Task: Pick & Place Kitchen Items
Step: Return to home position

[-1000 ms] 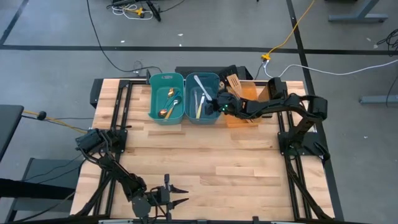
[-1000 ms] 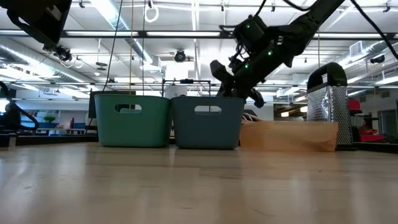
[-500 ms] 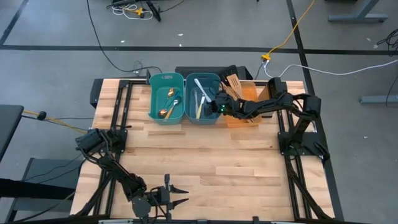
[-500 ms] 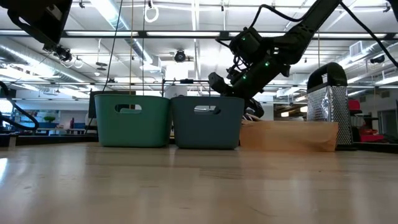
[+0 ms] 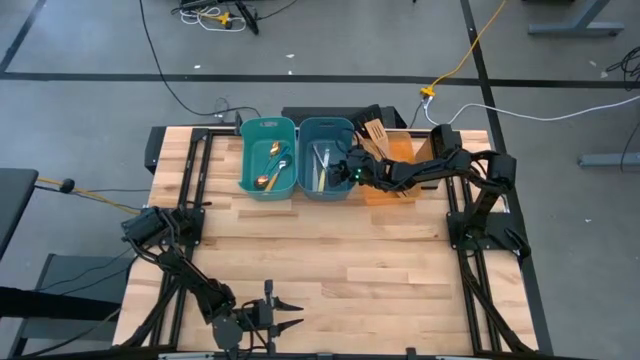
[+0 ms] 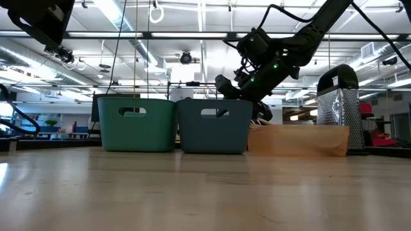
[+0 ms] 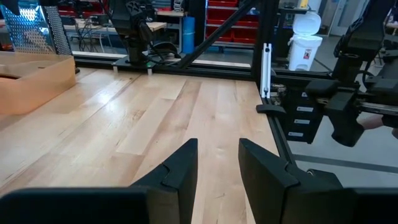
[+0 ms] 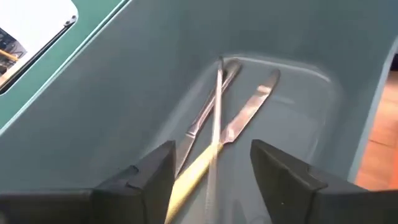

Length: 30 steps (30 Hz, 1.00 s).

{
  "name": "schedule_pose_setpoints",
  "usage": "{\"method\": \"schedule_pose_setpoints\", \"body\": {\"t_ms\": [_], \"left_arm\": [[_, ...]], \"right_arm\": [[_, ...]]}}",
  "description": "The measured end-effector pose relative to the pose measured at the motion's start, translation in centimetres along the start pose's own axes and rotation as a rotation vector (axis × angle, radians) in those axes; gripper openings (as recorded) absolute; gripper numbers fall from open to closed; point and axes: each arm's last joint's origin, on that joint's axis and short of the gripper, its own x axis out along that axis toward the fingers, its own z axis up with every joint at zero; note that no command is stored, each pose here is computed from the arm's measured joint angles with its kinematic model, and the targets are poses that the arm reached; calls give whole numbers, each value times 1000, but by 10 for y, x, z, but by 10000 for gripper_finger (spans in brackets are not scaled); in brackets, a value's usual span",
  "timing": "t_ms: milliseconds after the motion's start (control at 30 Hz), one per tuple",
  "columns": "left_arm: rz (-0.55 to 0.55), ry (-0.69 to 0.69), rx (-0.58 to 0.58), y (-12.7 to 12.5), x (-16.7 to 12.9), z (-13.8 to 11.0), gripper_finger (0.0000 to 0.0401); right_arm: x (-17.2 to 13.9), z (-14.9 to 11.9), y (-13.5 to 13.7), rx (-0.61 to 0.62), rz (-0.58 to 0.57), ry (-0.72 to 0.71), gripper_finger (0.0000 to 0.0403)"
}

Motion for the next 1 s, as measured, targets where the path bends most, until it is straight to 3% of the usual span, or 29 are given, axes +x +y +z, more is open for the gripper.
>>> {"method": "schedule_pose_setpoints", "body": {"t_ms": [233, 467, 733, 1000], "left_arm": [[0, 0, 6, 0, 0, 0, 122], [11, -2, 5, 1, 2, 0, 122], [172, -76, 33, 8, 7, 9, 122], [197, -135, 19, 12, 13, 22, 122]], "right_arm": [[0, 4, 3, -25, 41, -29, 238], [-5, 16, 15, -83, 215, -97, 239], [-42, 47, 27, -167, 387, -194, 240], [-75, 65, 35, -225, 610, -187, 240]]}}
